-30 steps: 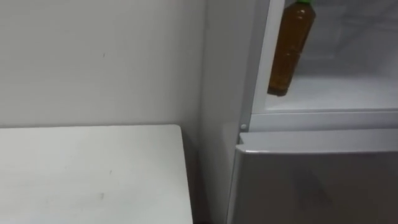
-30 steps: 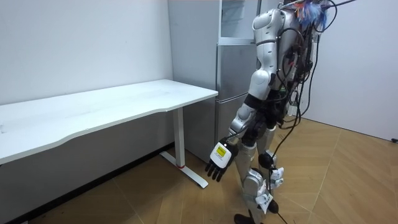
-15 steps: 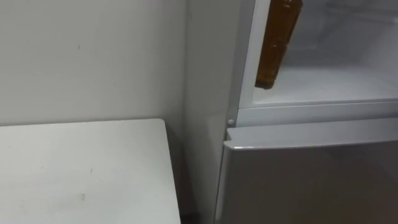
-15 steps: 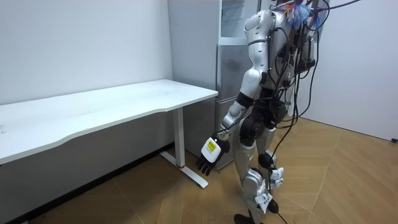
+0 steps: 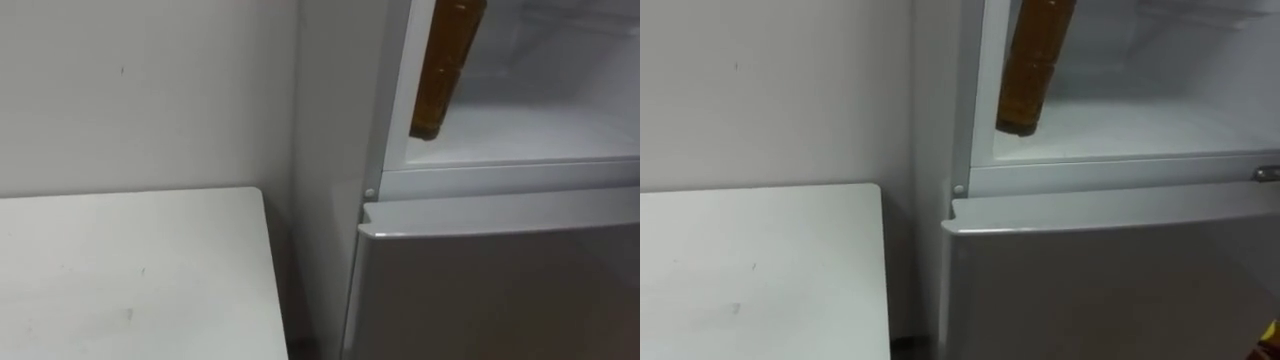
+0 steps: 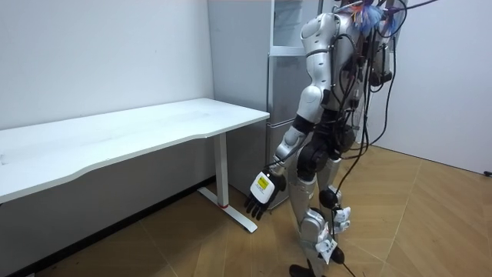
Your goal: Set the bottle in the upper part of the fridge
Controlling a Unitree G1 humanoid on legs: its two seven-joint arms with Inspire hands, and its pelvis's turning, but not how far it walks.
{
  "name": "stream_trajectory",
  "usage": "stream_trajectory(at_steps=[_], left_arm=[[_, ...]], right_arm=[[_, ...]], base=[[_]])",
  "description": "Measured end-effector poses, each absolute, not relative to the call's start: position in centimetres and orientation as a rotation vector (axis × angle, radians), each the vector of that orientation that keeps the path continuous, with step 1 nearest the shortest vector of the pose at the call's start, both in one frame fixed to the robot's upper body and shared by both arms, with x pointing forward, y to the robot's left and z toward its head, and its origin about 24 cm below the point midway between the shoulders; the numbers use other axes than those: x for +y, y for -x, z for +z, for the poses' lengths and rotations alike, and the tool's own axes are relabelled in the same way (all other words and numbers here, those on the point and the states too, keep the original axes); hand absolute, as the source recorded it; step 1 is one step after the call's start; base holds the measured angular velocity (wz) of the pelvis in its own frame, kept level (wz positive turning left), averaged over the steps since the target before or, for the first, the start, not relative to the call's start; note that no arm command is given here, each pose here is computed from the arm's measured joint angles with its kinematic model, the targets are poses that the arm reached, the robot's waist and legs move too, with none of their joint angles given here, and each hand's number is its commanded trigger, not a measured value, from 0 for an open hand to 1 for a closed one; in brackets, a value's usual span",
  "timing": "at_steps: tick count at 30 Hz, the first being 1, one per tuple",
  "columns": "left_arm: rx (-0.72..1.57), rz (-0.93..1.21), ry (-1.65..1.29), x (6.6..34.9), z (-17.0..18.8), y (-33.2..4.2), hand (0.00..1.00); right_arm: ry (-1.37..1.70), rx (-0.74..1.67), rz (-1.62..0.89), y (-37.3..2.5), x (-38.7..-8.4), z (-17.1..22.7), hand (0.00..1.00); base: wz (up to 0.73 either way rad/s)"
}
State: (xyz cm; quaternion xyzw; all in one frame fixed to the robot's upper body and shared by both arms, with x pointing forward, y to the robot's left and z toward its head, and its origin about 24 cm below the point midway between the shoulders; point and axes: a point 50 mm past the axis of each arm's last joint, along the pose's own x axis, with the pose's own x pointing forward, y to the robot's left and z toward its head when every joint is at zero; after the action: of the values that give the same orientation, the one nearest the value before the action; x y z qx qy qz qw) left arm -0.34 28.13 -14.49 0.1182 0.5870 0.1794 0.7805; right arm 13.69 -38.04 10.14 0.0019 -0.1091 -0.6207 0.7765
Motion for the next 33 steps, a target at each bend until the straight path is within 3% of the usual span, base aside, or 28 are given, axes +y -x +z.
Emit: stream_trajectory(at_steps=[33], left_arm=[[1.286,0.345,-0.188,27.2,-15.0,1.2,0.0]], right_arm=[[0.065,-0.255,-1.311,-14.7,-36.2,11.2,0.0]], base=[[-0.01]])
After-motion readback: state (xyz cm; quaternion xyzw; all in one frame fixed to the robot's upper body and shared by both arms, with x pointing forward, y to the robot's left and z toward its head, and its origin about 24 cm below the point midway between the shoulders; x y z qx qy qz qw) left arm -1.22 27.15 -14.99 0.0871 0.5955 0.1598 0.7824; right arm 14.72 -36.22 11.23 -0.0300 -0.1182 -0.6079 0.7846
